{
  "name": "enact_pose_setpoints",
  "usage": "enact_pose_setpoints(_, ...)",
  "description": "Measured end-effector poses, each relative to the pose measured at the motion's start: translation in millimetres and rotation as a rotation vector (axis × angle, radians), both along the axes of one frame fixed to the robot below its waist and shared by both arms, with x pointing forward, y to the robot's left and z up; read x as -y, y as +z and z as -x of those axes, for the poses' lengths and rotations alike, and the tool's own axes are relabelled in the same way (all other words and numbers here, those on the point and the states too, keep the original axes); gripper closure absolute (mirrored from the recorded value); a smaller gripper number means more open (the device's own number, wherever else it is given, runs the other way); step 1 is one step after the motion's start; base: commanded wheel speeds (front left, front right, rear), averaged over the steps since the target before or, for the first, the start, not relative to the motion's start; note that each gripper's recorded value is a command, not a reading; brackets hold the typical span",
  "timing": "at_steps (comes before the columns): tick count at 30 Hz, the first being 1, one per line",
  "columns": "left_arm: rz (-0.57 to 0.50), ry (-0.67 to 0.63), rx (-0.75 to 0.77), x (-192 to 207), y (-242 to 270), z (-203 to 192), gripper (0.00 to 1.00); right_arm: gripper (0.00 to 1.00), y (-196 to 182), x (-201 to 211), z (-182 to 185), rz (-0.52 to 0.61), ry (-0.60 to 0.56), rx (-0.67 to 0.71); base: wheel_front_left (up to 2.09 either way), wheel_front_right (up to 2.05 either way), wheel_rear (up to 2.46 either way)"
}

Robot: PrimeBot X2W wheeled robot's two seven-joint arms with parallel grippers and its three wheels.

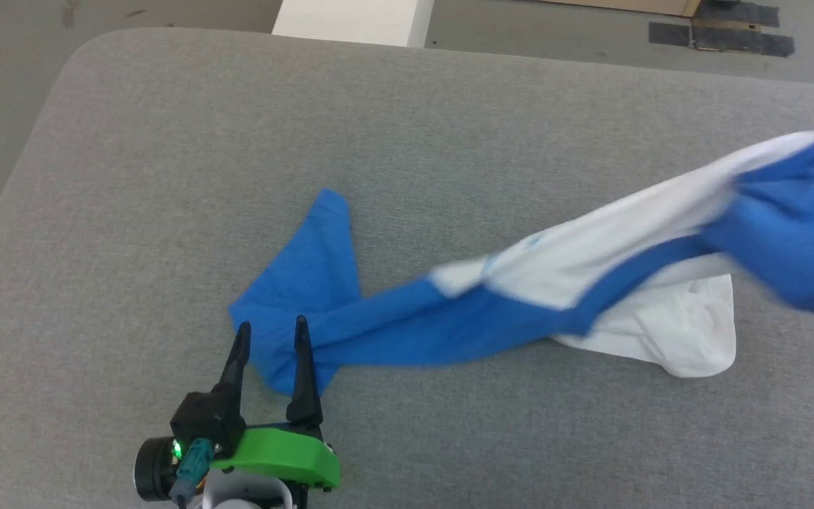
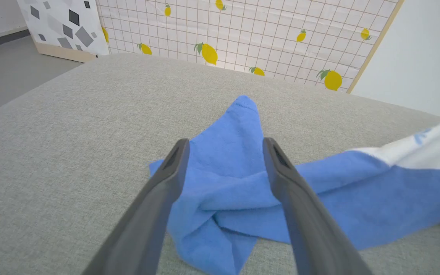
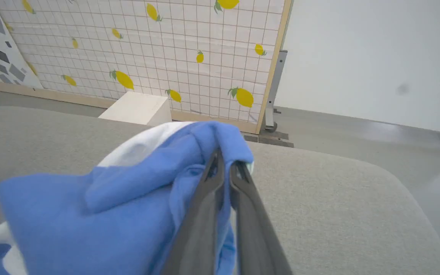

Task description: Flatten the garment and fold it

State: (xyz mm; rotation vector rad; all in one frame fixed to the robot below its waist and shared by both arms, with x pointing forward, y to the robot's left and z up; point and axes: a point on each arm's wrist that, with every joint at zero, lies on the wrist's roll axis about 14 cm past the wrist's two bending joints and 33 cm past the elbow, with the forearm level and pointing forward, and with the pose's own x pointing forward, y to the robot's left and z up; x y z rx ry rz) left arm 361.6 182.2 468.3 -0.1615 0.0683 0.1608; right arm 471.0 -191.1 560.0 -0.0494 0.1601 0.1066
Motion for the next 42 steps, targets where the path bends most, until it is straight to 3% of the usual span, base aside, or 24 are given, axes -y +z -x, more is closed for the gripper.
enact_pose_setpoints(4,0.009,-0.016,-0.011,6,-5,-1,0.00,1.00,0,77,4,0.057,-0.210,-0.025,0.00,0.00,0.00)
enact_pose_setpoints(7,0.010,-0.027,-0.026,8,-10,-1,0.00,1.00,-42,126,23,0.045,-0.362,-0.175,0.00,0.00,0.00)
enact_pose_setpoints(8,0.009,-0.027,-0.029,8,-11,-1,0.00,0.85,-65,137,34,0.042,-0.398,-0.252,0.00,0.00,0.00)
enact_pose_setpoints(9,0.008,-0.026,-0.032,7,-11,-1,0.00,0.56,-87,145,47,0.040,-0.428,-0.332,0.00,0.00,0.00)
enact_pose_setpoints(10,0.008,-0.026,-0.035,7,-12,-1,0.00,0.00,-111,151,62,0.034,-0.454,-0.422,0.00,0.00,0.00)
enact_pose_setpoints(13,0.005,-0.031,-0.042,8,-15,-1,0.00,0.00,-152,162,99,0.037,-0.509,-0.583,0.00,0.00,0.00)
enact_pose_setpoints(18,0.010,-0.059,-0.041,16,-15,-2,0.00,0.00,-153,166,110,0.025,-0.533,-0.597,0.00,0.00,0.00)
enact_pose_setpoints(25,0.014,-0.086,-0.022,24,-9,-4,0.00,0.00,-57,153,75,0.021,-0.462,-0.273,0.00,0.00,0.00)
enact_pose_setpoints(27,0.015,-0.092,-0.015,26,-7,-5,0.00,0.00,-31,130,62,0.030,-0.373,-0.196,0.00,0.00,0.00)
enact_pose_setpoints(28,0.017,-0.097,-0.012,27,-7,-7,0.00,0.00,-22,89,51,0.012,-0.236,-0.188,0.00,0.00,0.00)
enact_pose_setpoints(35,0.015,-0.083,-0.026,23,-11,-7,0.00,0.00,-74,-5,55,-0.053,0.054,-0.405,0.00,0.00,0.00)
enact_pose_setpoints(42,0.011,-0.045,-0.038,12,-14,-6,0.00,0.00,-141,-37,77,-0.056,0.144,-0.642,0.00,0.00,0.00)
